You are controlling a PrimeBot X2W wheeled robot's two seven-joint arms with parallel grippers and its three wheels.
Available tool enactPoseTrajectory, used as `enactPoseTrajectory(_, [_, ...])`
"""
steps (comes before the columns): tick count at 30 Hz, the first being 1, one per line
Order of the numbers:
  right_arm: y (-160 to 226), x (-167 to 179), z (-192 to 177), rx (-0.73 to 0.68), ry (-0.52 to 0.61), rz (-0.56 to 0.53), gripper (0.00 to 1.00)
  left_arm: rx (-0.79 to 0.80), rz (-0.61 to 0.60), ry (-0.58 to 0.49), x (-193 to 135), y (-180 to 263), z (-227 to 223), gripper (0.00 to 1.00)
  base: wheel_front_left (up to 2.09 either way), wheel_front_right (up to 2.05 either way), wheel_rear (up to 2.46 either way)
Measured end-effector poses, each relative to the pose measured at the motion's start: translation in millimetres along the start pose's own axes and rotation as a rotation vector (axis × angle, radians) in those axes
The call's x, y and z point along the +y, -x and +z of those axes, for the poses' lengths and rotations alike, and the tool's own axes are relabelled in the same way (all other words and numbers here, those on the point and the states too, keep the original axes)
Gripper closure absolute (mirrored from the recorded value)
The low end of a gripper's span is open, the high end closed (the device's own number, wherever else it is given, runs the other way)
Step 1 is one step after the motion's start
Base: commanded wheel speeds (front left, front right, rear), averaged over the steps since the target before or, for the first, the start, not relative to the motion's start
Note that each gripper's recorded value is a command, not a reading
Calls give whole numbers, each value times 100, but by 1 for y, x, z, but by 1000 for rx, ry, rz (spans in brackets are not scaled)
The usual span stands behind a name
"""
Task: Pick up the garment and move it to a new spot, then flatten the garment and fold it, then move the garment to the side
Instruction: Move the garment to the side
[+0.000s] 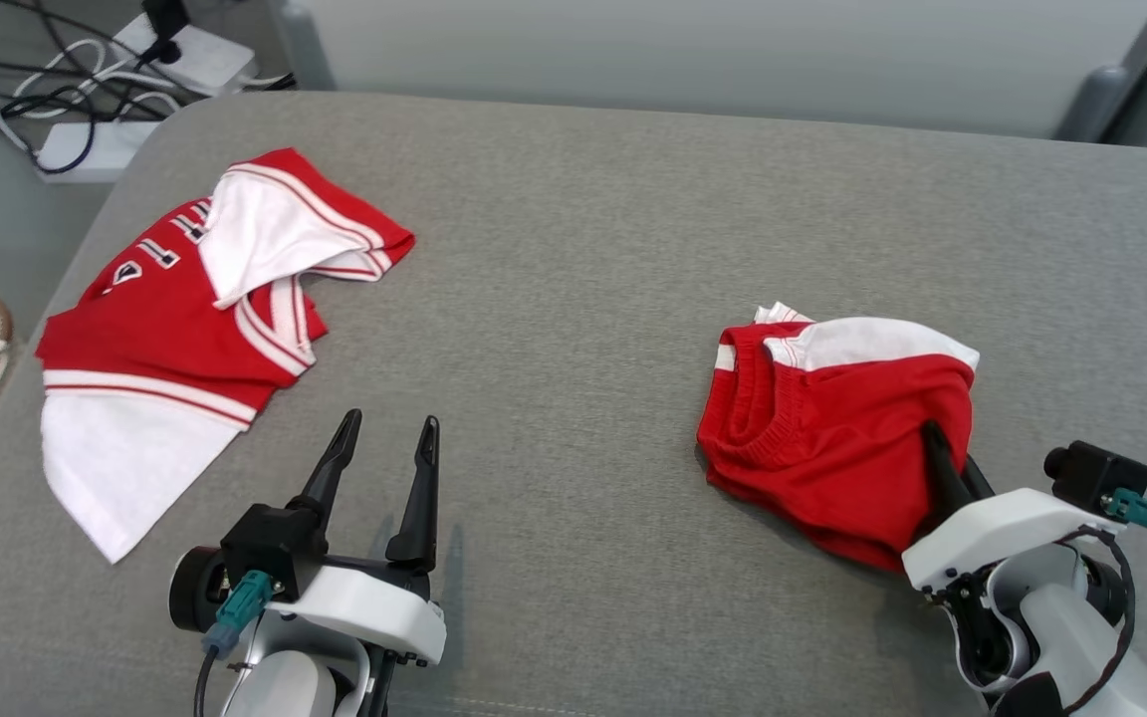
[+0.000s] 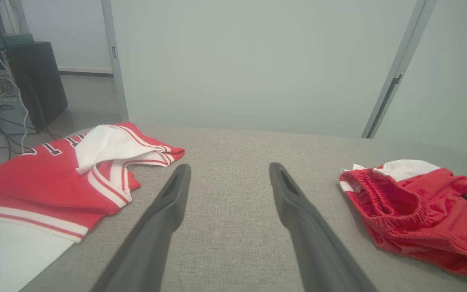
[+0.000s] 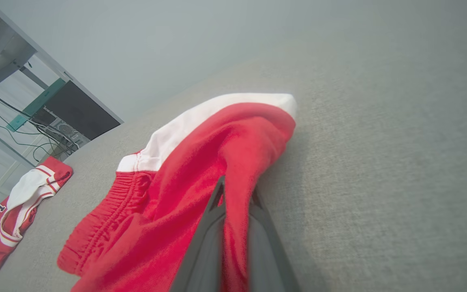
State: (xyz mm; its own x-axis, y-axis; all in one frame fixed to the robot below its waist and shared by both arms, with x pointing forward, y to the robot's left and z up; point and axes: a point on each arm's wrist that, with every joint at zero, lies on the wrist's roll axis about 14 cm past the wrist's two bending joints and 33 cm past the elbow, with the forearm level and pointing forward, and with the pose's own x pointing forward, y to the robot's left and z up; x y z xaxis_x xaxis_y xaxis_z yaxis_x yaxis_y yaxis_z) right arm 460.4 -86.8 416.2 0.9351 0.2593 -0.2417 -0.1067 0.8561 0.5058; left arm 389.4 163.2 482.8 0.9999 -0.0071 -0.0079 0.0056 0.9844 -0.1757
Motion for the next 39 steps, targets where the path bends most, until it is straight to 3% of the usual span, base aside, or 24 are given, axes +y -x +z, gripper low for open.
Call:
enactPoseTrajectory(14, [89, -93, 29, -133, -53, -263, 100, 21, -287, 21, -101, -30, -11, 0, 0, 0, 0])
enactPoseTrajectory(22, [124, -125, 37, -187, -87, -369, 100, 42, -420, 36, -151, -40, -23, 0, 0, 0, 0])
enactPoseTrajectory(29, [121, -153, 41, -170, -46, -436, 100, 48, -462, 50, -163, -59, -34, 0, 0, 0, 0])
enactPoseTrajectory(39, [89, -201, 113, -205, 186, -502, 100, 28, -425, 27, -143, -79, -41, 0, 0, 0, 0])
